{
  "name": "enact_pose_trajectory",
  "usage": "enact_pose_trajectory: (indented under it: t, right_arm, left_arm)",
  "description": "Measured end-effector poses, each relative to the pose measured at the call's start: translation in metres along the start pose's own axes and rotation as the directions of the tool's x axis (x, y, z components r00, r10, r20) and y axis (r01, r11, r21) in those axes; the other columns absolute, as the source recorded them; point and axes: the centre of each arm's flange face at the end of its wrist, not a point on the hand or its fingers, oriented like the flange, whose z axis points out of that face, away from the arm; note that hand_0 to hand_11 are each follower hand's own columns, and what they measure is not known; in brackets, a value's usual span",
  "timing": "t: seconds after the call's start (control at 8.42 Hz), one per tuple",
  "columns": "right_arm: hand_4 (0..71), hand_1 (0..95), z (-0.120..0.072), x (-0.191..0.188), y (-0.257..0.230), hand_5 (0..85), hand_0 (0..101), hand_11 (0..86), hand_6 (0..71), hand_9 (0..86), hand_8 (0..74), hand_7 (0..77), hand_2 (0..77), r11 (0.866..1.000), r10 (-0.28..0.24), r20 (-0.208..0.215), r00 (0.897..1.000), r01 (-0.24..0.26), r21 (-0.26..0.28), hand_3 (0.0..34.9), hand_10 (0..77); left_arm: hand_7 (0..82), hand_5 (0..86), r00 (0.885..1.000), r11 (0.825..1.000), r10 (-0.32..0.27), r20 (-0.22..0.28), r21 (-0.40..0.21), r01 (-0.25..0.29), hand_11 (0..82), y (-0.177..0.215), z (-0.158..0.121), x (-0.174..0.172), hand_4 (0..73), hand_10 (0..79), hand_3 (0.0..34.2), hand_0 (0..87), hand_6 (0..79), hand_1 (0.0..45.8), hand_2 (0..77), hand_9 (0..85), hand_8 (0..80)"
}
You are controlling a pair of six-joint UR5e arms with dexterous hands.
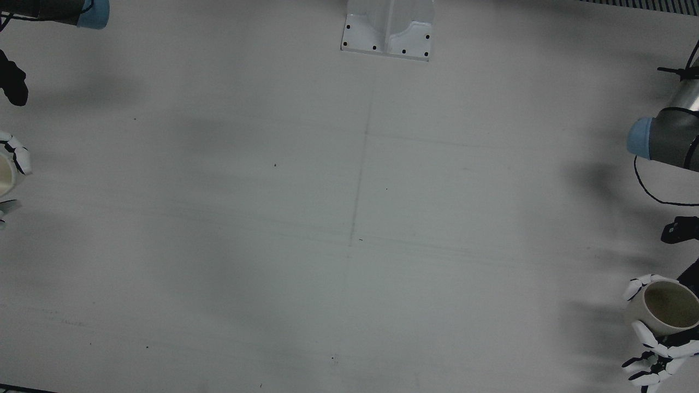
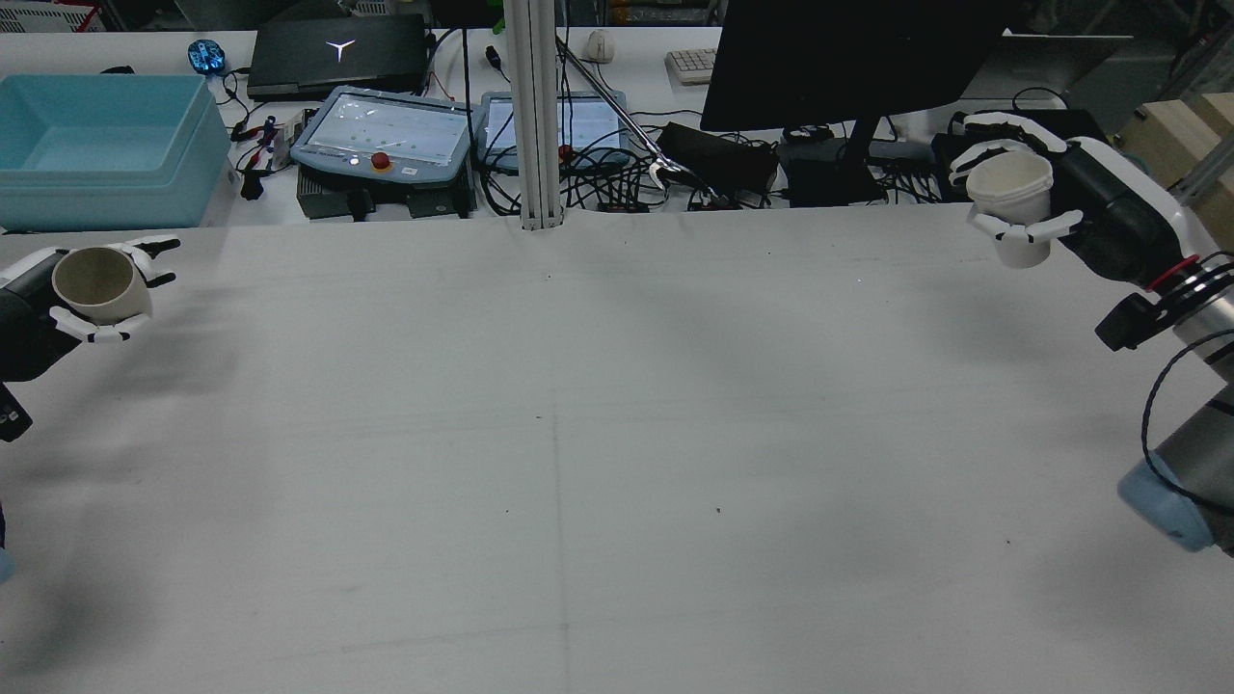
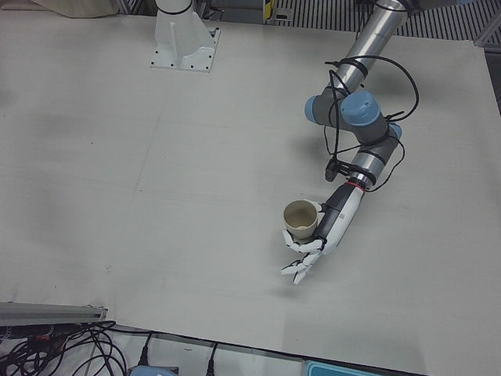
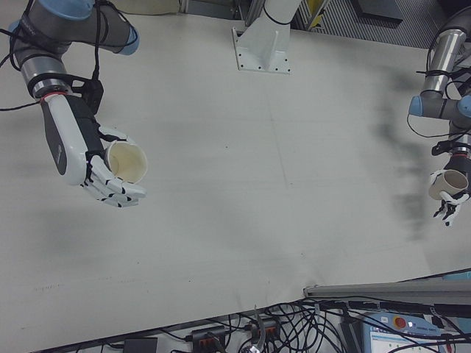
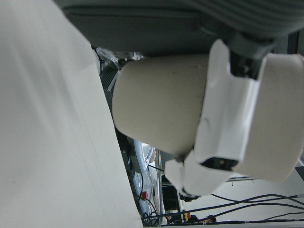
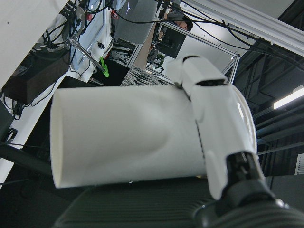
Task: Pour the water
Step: 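Lift both cups off the table with both hands, then bring the white cup over the beige cup and tilt it to pour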
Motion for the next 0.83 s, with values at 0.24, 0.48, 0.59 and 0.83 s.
enact_pose_trajectory:
  t: [0.24,0.48,0.59,0.83]
  right_arm:
    - [13.1,34.9,0.007,-0.051,0.069,24.5,80,47.5,33.3,33.3,27.8,43.1,31.1,1.000,-0.022,-0.007,1.000,0.022,0.007,10.1,30.0]
    - [15.8,33.8,0.007,-0.084,0.129,24.5,80,48.0,34.9,34.9,29.5,44.7,32.7,1.000,-0.024,-0.007,1.000,0.024,0.011,6.7,30.0]
    - [19.6,34.4,0.007,-0.098,0.158,24.5,80,49.1,36.0,36.0,30.5,47.5,33.3,1.000,-0.024,-0.009,1.000,0.024,0.014,5.7,31.1]
    - [25.1,32.2,0.015,-0.111,0.200,25.1,80,52.4,39.8,38.2,31.6,49.6,38.2,1.000,-0.021,-0.020,1.000,0.021,0.015,3.7,33.3]
  left_arm:
    - [20.2,45.3,0.997,0.999,0.000,0.074,-0.038,0.002,19.1,0.063,0.036,-0.045,47.5,10.4,0.0,80.1,12.5,18.5,45.3,6.5,5.4]
    - [20.2,45.3,0.985,0.994,0.036,0.168,-0.105,-0.018,18.5,0.159,0.079,-0.112,47.5,9.8,0.0,80.2,12.5,18.5,45.3,6.5,6.0]
    - [20.2,45.3,0.977,0.990,0.056,0.206,-0.138,-0.027,18.5,0.215,0.094,-0.138,47.5,10.4,0.0,80.2,12.5,18.5,45.3,6.5,6.0]
    - [20.2,45.3,0.952,0.978,0.087,0.293,-0.207,-0.026,18.5,0.334,0.121,-0.173,47.5,10.4,0.0,79.8,12.5,18.5,45.3,7.1,6.5]
